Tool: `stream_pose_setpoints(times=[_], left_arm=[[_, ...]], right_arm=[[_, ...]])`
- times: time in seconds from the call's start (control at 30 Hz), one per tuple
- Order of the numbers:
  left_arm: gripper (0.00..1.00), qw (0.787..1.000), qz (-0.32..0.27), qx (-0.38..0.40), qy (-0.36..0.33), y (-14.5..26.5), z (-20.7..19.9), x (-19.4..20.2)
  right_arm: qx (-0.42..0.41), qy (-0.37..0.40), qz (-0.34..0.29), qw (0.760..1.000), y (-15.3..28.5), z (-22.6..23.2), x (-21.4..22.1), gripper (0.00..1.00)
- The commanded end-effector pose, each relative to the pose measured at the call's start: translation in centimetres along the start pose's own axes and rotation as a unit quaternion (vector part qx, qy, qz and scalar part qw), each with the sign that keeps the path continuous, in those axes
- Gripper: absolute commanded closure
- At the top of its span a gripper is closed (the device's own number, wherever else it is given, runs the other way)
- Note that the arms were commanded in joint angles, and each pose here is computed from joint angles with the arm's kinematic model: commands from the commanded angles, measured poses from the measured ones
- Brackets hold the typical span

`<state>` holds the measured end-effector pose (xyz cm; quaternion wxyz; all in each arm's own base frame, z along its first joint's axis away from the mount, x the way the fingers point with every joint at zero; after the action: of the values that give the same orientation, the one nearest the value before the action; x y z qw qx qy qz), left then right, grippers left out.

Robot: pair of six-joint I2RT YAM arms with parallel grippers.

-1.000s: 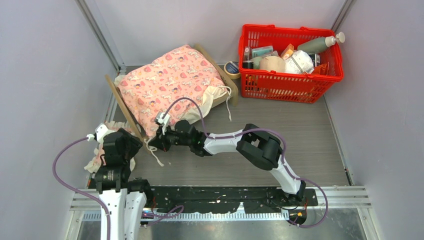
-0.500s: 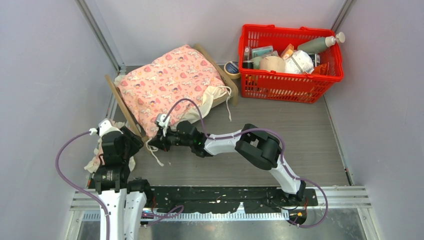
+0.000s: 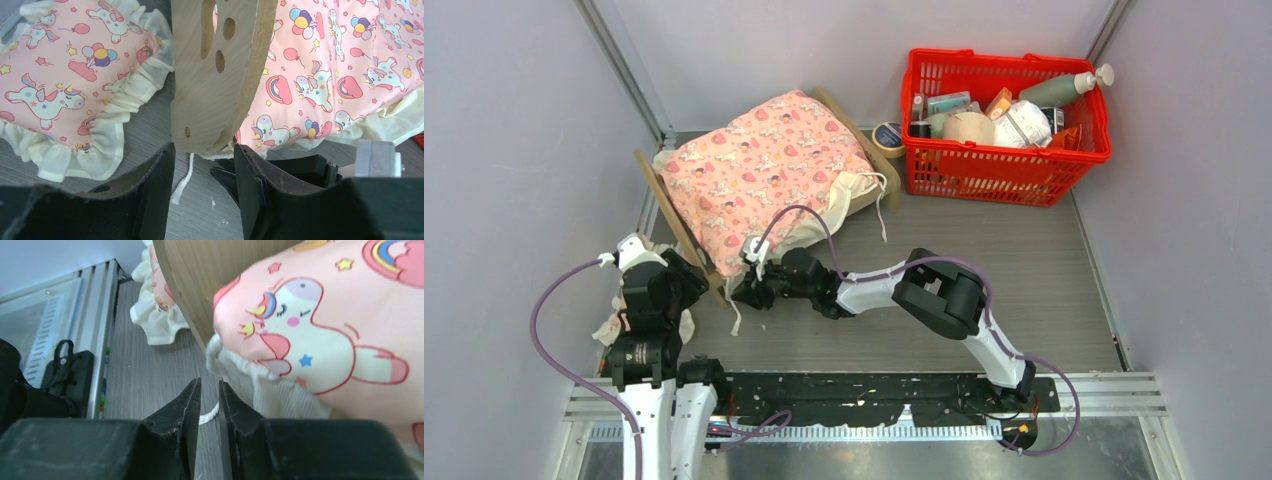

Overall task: Set up the pet bed
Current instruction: Tie the ropes to the bed frame.

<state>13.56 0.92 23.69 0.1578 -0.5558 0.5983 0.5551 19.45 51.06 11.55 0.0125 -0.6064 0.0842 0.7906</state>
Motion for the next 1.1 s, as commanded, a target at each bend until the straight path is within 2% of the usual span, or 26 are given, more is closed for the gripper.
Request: stream_pose_setpoints(times=[0.0,0.23,0.57,0.67,0.93,1.07], left_arm=[[0.49,1.0,-0.025,0.01,0.001,0.1,-0.3,-0.9],[0.5,0.999,-0.032,0.007,-0.002,0.3,-0.3,-1.3],[0.5,0.999,-0.042,0.007,-0.001,0.5,-0.4,-1.7],[0.49,0.999,-0.045,0.007,-0.001,0.6,-0.4,-1.9],[0.49,0.999,-0.046,0.007,-0.001,0.5,-0.4,-1.9],[0.5,0.999,-0.05,0.003,-0.001,0.5,-0.3,-2.0]], right_arm=[[0.013,0.046,-0.015,0.999,0.6,-0.2,-1.9,0.74],[0.042,0.063,0.019,0.997,1.0,-1.1,-0.5,0.72],[0.043,0.068,0.024,0.996,-0.3,-1.5,0.1,0.67],[0.049,0.085,0.028,0.995,-0.5,-1.7,0.4,0.62],[0.07,0.115,0.017,0.991,-1.0,-2.3,0.8,0.62],[0.103,0.095,0.016,0.99,-0.1,-2.6,1.2,0.61]])
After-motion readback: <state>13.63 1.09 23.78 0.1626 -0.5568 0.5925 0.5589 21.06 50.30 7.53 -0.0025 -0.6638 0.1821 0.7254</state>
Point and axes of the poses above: each gripper's point midway between its finger pads, its own y axis back along the fingers, its own z axis along the line the jaws close on, x = y × z, the point moved 7 cm from there along y, back along the fingers, and after that the axes turned 2 degrees about -y, right-handed, at the moved point
